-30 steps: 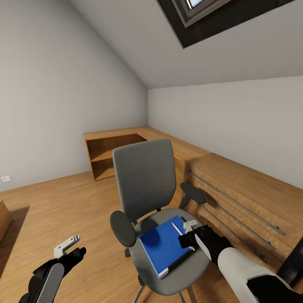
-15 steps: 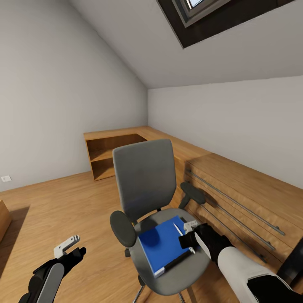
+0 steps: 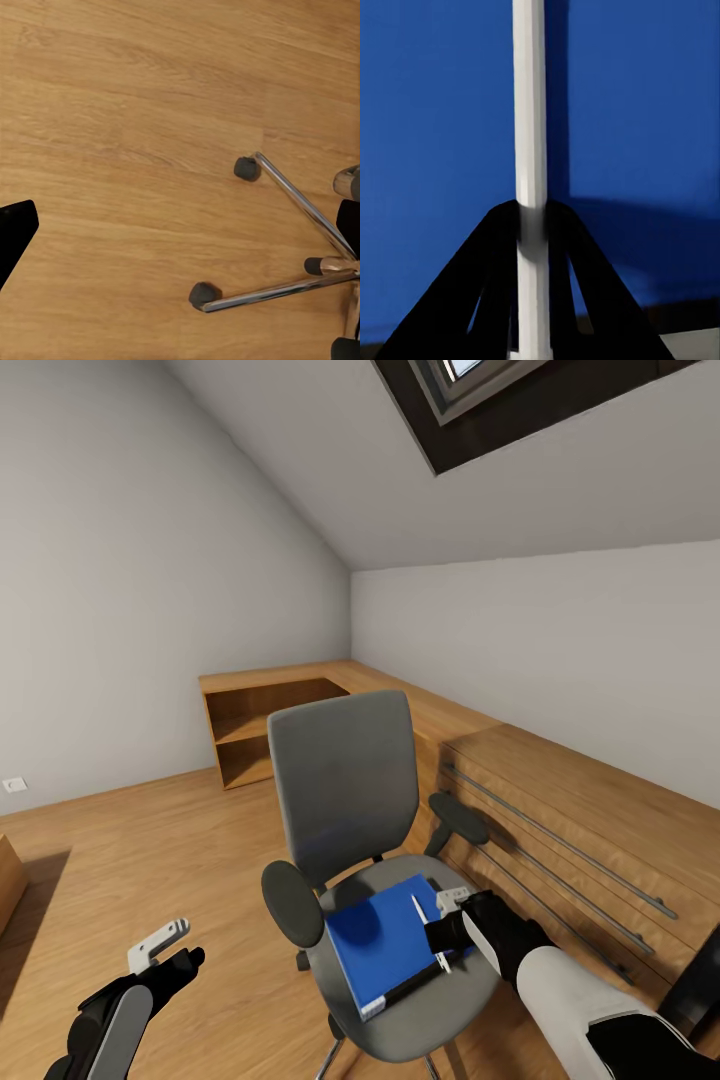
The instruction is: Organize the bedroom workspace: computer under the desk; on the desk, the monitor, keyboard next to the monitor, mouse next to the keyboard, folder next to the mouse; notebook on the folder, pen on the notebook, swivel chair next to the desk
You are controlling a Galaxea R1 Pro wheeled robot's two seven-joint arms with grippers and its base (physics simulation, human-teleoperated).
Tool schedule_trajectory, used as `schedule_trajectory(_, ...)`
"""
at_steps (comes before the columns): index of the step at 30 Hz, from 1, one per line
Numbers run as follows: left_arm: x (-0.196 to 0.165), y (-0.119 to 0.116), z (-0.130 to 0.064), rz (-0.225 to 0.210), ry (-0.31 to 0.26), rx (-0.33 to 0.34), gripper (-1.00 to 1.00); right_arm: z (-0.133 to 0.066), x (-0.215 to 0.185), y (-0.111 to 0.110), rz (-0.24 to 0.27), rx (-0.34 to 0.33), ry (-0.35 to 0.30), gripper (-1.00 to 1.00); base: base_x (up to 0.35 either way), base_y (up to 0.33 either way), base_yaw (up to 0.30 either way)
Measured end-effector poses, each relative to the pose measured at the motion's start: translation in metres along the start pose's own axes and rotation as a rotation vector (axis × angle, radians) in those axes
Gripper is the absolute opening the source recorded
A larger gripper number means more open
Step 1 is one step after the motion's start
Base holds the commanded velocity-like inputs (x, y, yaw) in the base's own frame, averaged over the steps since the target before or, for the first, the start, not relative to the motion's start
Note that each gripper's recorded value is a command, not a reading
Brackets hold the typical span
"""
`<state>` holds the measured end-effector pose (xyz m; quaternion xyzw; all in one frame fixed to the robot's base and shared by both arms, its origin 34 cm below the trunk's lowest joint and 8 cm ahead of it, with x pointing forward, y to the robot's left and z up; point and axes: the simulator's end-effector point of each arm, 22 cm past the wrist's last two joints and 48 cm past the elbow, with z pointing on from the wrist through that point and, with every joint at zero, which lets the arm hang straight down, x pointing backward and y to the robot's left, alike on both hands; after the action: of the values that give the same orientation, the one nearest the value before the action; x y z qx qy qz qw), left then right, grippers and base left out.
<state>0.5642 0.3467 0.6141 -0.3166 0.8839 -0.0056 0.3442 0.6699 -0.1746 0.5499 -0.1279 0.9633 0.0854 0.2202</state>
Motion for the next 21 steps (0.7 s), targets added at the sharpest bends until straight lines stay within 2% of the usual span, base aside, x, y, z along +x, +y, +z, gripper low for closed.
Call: schedule_trajectory(21, 0.0001, 0.0001, 0.0000, 0.000, 0.000, 0.000, 1.00, 0.0000, 0.0001, 0.0001, 0.005, -0.001, 0.000, -1.00, 0.000, 0.000, 0.000)
